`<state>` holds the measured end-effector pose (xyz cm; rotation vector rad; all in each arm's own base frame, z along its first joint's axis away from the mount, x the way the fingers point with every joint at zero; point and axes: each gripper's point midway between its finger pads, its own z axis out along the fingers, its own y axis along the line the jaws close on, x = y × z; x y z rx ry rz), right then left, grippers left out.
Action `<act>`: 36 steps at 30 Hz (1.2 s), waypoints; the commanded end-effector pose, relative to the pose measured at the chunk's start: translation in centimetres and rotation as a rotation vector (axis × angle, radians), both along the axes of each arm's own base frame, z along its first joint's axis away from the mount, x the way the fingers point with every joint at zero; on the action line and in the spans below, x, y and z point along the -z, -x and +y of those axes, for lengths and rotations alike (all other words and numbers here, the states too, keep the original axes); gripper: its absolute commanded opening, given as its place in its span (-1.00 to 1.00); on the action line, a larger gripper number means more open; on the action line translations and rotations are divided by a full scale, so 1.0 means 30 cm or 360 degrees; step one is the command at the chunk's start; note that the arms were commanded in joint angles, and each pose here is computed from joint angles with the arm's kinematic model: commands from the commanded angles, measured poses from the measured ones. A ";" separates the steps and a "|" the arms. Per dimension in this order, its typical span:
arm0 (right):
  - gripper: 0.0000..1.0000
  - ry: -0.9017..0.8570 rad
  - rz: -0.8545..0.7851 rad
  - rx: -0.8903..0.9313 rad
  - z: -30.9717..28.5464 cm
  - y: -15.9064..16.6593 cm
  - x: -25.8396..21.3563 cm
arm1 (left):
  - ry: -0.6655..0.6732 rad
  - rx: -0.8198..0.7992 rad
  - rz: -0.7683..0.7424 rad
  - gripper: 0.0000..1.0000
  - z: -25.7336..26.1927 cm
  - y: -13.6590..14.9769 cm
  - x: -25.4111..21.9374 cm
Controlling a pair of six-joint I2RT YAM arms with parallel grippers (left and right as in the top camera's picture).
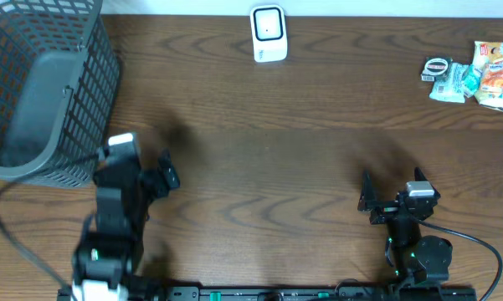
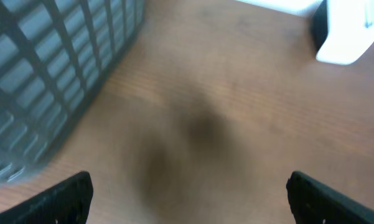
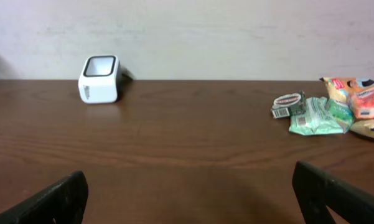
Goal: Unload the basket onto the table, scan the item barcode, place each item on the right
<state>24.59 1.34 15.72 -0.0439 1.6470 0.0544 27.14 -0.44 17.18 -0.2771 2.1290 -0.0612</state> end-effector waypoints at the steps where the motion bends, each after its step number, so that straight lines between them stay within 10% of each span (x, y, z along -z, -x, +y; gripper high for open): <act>1: 0.98 -0.0017 -0.0001 0.0004 0.000 0.000 0.002 | -0.0031 0.0026 -0.0228 0.95 0.009 0.052 0.004; 18: 0.99 -0.0017 -0.0001 0.0004 0.000 0.000 0.002 | -0.0066 0.0189 -0.0794 0.95 -0.025 0.072 0.009; 36: 0.98 -0.0017 -0.0001 0.0004 0.000 0.000 0.003 | -0.0091 0.0118 -0.0667 0.95 0.017 0.092 0.118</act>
